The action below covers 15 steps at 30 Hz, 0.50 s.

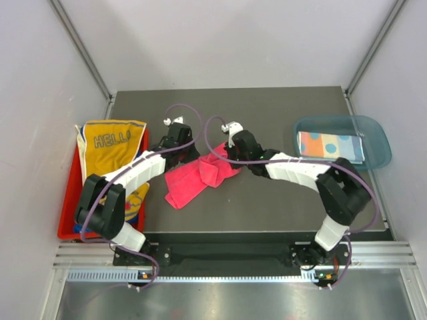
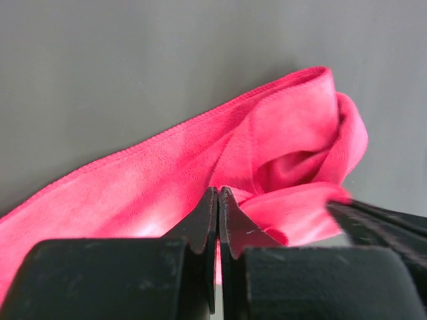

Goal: Fold and stack the towels
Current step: Flatten out the crumpled towel

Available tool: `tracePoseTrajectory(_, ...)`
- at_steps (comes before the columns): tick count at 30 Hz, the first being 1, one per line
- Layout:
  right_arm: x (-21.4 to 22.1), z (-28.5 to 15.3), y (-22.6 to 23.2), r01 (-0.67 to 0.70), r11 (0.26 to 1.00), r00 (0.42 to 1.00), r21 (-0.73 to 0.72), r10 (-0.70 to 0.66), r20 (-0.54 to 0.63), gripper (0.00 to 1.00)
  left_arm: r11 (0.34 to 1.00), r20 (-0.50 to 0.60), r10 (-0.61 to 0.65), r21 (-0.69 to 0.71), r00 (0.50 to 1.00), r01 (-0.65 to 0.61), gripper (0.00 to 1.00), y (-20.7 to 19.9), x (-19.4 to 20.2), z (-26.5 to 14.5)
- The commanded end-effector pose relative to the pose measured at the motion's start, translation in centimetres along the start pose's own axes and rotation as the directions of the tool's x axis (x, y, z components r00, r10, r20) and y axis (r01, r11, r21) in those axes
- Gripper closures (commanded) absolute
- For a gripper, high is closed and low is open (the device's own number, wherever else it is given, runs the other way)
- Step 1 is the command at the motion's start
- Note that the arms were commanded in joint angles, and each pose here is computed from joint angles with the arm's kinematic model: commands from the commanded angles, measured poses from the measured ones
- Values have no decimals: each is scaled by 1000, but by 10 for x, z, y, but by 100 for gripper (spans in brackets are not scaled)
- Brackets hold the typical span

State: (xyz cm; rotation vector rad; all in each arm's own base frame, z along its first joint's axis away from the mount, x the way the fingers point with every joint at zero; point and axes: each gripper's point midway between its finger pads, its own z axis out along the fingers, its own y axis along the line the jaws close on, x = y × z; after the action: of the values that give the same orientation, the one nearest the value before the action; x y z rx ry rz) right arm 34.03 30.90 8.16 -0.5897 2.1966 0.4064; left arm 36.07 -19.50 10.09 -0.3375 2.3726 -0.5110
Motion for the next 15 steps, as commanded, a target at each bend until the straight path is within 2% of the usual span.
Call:
tracePoseTrajectory(1, -66, -56, -19, -53, 997, 981, 64, 39, 193, 100, 999, 113, 17, 48, 993, -23, 100, -23, -42, -35)
tracePoseTrajectory(6, -106, -114, -38, -81, 989, 951, 122, 40, 305, 100, 992, 206, 23, 119, 978, -48, 100, -48, -76, -85)
tracePoseTrajectory(15, -192, -246, -49, -125, 981, 823, 151, 18, 568, 100, 956, 384, 33, 256, 923, -141, 100, -105, -142, -214)
